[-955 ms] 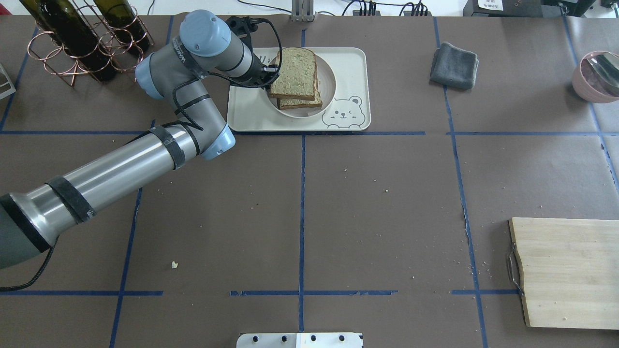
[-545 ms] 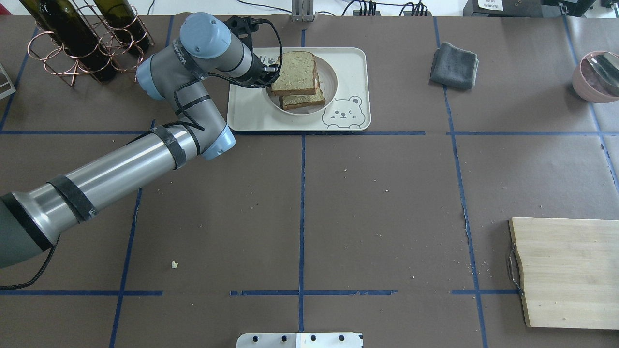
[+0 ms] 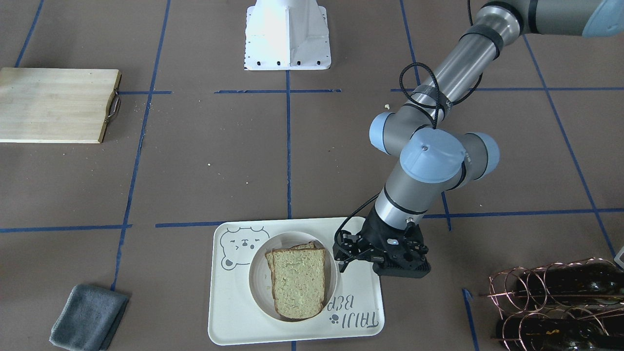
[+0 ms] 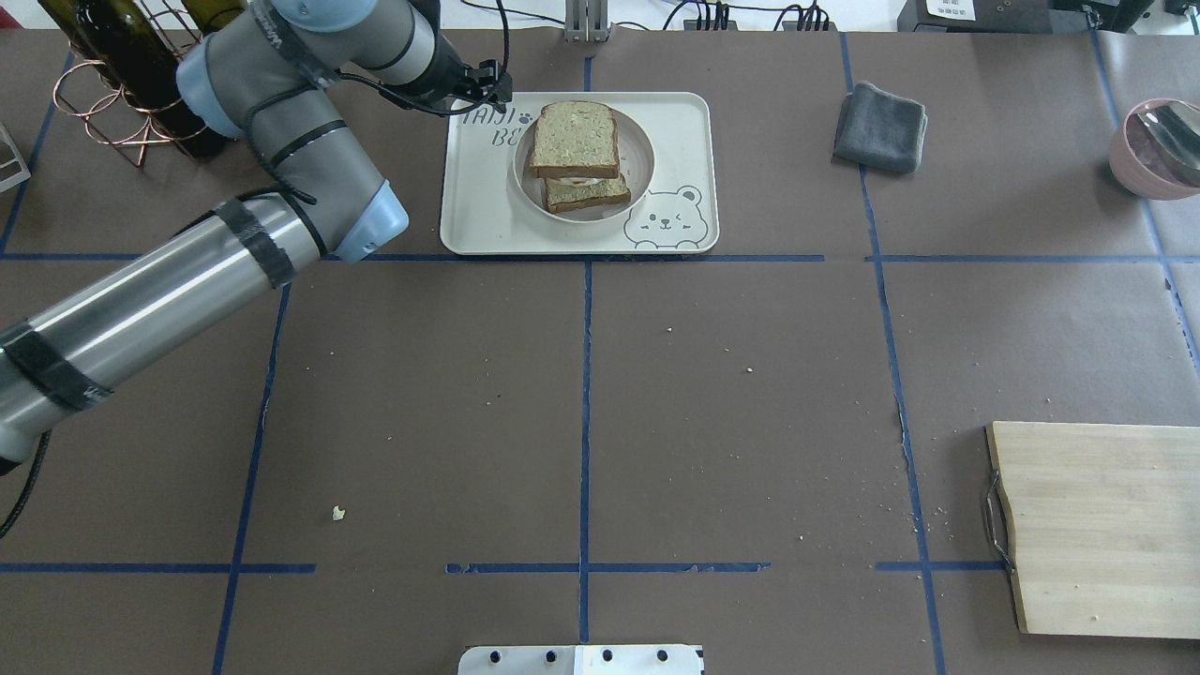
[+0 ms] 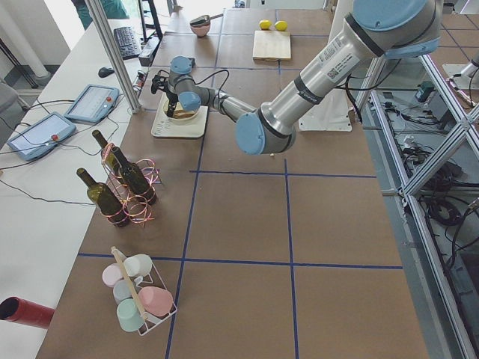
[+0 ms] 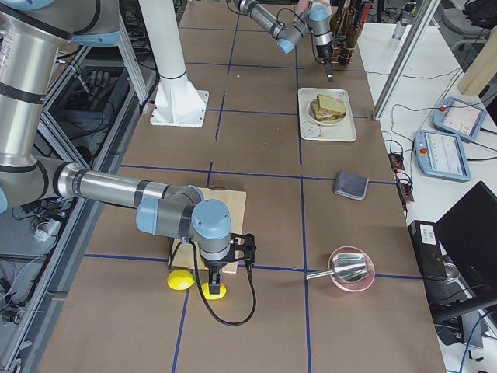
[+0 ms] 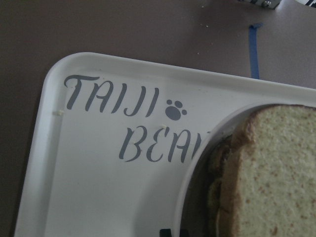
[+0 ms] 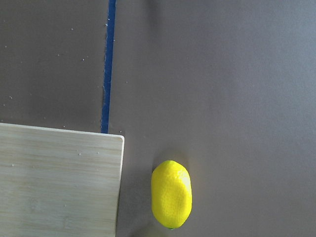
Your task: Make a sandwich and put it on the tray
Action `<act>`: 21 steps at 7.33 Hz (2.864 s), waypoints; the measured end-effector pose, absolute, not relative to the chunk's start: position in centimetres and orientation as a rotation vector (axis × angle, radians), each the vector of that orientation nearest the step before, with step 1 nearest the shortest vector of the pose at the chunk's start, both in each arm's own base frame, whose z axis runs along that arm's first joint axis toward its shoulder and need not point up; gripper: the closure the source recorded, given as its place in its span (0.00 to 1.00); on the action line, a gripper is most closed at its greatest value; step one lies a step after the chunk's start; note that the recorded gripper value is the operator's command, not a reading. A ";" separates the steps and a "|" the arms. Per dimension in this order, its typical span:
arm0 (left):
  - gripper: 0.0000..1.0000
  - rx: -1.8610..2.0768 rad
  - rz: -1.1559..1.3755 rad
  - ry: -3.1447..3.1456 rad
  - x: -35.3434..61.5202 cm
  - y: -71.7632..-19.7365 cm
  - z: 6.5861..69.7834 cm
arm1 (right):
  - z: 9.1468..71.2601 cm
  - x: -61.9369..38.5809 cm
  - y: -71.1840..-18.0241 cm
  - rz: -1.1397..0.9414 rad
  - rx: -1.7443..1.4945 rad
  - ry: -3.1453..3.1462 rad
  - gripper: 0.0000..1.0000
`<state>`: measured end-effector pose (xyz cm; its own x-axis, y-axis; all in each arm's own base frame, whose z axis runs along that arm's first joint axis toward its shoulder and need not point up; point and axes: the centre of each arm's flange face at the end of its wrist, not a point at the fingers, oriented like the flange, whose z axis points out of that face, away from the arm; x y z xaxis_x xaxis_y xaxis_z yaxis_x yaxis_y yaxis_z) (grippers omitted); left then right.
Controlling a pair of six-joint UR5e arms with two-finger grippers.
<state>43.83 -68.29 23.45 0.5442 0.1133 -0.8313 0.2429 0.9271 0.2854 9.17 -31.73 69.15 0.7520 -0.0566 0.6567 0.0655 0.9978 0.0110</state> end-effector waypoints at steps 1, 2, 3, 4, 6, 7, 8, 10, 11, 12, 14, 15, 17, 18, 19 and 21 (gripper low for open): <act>0.00 0.385 -0.031 0.977 40.0 -65.4 23.5 | 69.1 9.2 -31.8 -0.066 -0.012 -0.717 0.00; 0.00 0.383 0.020 0.946 36.0 -61.4 23.8 | 69.1 9.2 -31.8 -0.067 -0.012 -0.717 0.00; 0.00 0.392 0.082 0.904 32.1 -57.6 24.5 | 69.1 9.1 -31.9 -0.067 -0.012 -0.717 0.00; 0.00 0.417 0.144 0.856 27.7 -54.8 26.3 | 69.1 9.1 -31.9 -0.067 -0.012 -0.717 0.00; 0.00 0.438 0.254 0.759 16.5 -52.7 33.8 | 69.1 9.2 -31.9 -0.067 -0.011 -0.717 0.00; 0.00 0.385 0.255 0.761 11.2 -52.2 38.6 | 69.1 9.2 -31.9 -0.066 -0.011 -0.717 0.00; 0.00 0.315 0.230 0.770 6.4 -51.1 44.4 | 69.0 9.2 -31.9 -0.066 -0.011 -0.717 0.00; 0.00 0.235 0.208 0.748 -2.1 -46.8 54.7 | 69.0 9.2 -31.9 -0.066 -0.009 -0.717 0.00; 0.00 0.202 0.187 0.739 -5.0 -44.0 58.3 | 69.0 9.2 -32.0 -0.066 -0.009 -0.717 0.00; 0.00 0.177 0.168 0.737 -6.7 -41.8 60.6 | 69.0 9.2 -32.0 -0.066 -0.008 -0.717 0.00; 0.00 0.139 0.142 0.737 -7.8 -39.3 63.0 | 69.0 9.2 -32.1 -0.066 -0.008 -0.716 0.00; 0.00 0.127 0.135 0.735 -7.9 -38.9 63.5 | 69.0 9.2 -32.1 -0.066 -0.009 -0.716 0.00; 0.00 0.115 0.129 0.734 -8.0 -38.7 63.6 | 68.9 9.2 -32.1 -0.066 -0.007 -0.716 0.00; 0.00 0.111 0.128 0.735 -8.0 -38.6 63.8 | 68.9 9.2 -32.1 -0.066 -0.006 -0.716 0.00; 0.00 0.110 0.128 0.734 -8.0 -38.6 63.9 | 68.8 9.2 -32.1 -0.066 -0.006 -0.716 0.00; 0.00 0.102 0.125 0.734 -8.0 -38.6 64.3 | 68.8 9.2 -32.2 -0.067 -0.005 -0.716 0.00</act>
<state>-8.01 -38.58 64.34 0.7357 0.1496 -0.6606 -0.0780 0.9875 0.1367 9.16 -32.18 68.79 0.7523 -0.0600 0.6561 0.0634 0.9978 0.0186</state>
